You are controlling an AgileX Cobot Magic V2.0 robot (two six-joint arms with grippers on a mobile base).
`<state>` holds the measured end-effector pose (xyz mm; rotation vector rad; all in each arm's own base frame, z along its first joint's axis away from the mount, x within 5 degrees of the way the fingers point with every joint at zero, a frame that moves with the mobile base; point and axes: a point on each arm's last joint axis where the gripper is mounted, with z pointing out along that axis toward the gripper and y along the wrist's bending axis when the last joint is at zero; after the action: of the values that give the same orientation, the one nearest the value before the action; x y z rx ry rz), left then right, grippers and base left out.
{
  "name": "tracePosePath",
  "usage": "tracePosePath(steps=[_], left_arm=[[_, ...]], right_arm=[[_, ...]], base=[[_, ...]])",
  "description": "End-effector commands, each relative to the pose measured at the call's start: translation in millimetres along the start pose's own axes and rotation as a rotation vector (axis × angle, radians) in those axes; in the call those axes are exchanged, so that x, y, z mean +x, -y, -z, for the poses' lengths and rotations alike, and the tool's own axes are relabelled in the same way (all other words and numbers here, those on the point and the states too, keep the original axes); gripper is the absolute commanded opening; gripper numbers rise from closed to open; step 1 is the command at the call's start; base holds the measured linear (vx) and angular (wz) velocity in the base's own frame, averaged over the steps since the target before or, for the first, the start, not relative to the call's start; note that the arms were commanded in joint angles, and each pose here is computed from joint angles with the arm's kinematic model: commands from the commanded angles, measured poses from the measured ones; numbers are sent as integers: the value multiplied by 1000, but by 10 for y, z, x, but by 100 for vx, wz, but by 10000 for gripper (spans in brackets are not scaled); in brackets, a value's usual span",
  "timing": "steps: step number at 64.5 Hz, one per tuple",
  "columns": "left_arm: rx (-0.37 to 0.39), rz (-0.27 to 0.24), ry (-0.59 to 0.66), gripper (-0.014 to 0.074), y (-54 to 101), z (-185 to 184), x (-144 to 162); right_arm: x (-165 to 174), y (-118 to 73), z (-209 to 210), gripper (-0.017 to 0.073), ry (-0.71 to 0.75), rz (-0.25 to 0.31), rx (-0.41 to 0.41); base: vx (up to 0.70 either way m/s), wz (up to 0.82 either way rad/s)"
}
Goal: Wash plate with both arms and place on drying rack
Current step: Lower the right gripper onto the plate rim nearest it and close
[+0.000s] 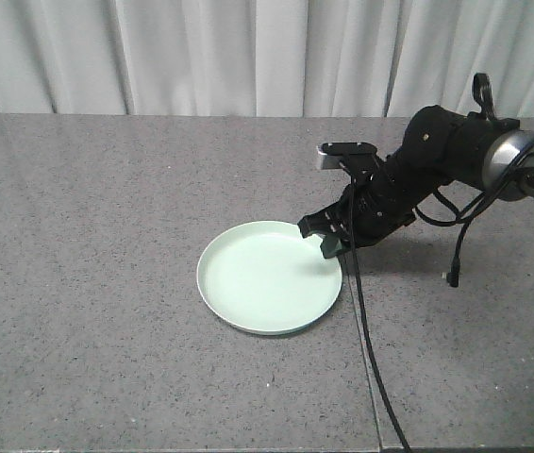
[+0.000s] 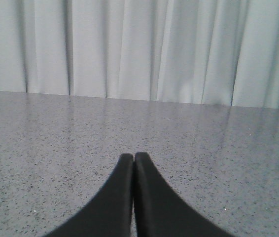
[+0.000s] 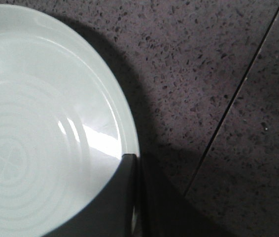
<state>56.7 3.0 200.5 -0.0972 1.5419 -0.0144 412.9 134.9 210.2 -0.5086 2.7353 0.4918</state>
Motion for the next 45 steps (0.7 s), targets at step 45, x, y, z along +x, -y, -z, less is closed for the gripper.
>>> tracePosePath(steps=[45], left_arm=[[9,5,113,-6,11,26,-163]], right_arm=[[-104,-183,520,-7,115,27,-20]], base=[[0,0]])
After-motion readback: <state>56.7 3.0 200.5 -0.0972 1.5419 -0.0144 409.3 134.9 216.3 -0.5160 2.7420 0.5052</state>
